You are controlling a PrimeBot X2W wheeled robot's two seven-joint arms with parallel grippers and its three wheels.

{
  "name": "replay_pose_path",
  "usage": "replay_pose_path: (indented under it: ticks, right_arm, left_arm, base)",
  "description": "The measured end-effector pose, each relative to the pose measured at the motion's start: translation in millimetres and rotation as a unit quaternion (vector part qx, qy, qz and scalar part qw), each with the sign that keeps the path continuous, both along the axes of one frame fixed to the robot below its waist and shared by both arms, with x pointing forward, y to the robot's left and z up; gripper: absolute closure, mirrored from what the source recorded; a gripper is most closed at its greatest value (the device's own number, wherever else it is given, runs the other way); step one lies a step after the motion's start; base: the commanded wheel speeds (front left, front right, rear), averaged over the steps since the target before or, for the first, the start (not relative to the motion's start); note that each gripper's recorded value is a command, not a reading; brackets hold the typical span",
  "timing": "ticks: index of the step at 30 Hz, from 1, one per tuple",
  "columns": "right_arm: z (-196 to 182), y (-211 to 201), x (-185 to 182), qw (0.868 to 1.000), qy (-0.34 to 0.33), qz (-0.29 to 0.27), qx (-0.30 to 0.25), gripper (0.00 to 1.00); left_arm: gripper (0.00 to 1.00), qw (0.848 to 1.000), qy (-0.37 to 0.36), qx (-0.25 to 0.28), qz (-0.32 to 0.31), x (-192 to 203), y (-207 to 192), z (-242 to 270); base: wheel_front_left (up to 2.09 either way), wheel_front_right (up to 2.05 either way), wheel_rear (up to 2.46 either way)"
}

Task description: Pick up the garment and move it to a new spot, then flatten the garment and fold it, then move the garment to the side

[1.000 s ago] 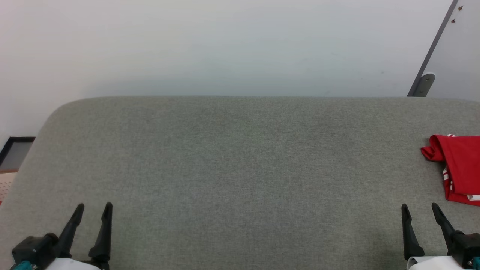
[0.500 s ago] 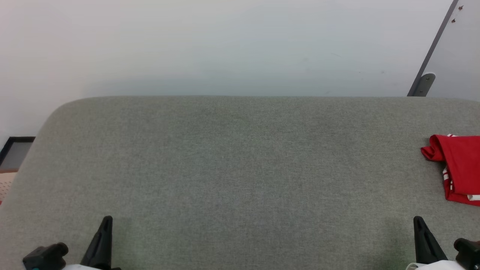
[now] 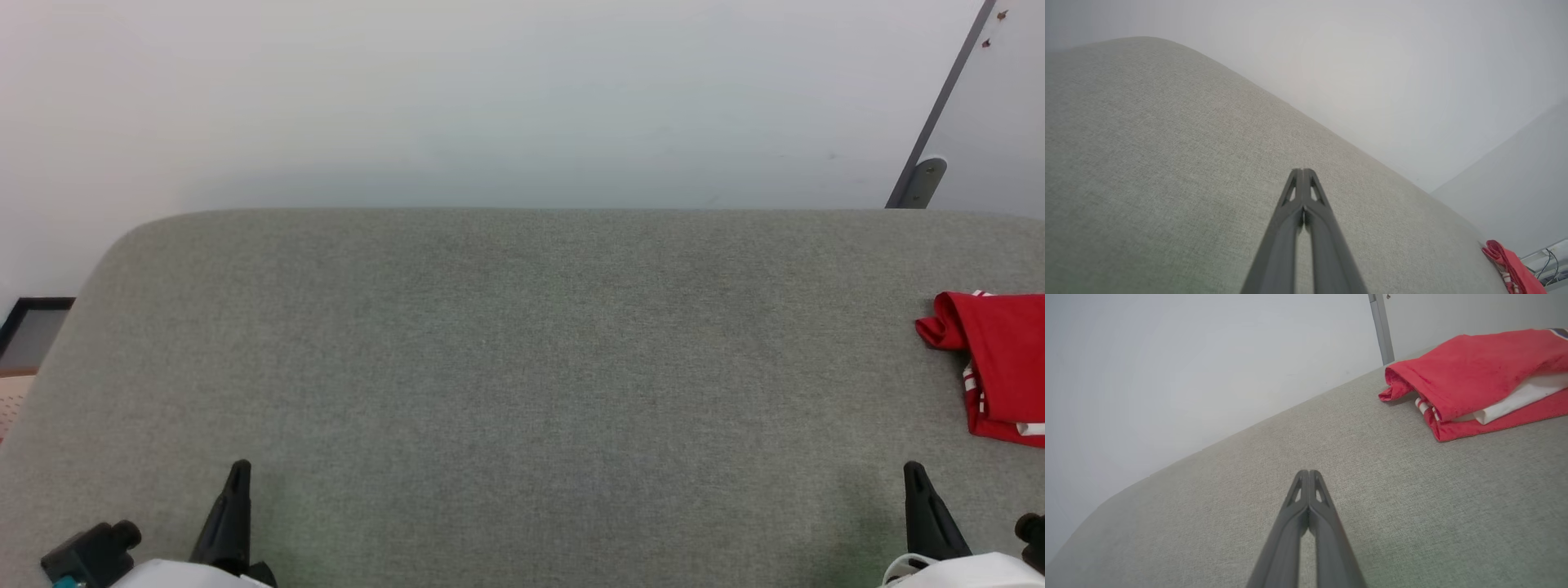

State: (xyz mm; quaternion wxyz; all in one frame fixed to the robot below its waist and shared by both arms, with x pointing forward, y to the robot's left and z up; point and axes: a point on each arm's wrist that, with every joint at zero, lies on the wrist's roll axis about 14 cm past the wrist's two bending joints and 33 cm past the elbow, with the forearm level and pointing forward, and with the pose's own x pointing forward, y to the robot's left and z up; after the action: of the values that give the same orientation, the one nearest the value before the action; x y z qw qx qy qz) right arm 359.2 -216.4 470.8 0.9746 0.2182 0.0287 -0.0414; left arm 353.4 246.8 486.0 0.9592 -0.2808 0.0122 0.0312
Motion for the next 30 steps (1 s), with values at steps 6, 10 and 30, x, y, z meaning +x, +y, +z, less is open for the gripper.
replay_pose_path:
  ticks: [6,10,30]
  right_arm:
    - [3.1,0.3,3.6,0.999,-0.004,-0.006,0.05,1.0]
    - [2.7,0.2,3.9,0.997,-0.003,-0.01,0.081,1.0]
    - [7.5,2.8,10.5,0.975,-0.01,-0.019,0.22,1.0]
  left_arm:
    - [1.0,0.999,0.001,-0.044,0.005,3.1,-2.9,0.0]
    - [1.0,0.997,0.002,-0.072,0.007,4.6,-4.4,-0.1]
    - [1.0,0.981,-0.002,-0.195,0.012,13.7,-14.0,2.9]
  base:
    - [0.0,0.0,0.0]
    - [0.0,0.0,0.0]
    - [0.0,0.0,0.0]
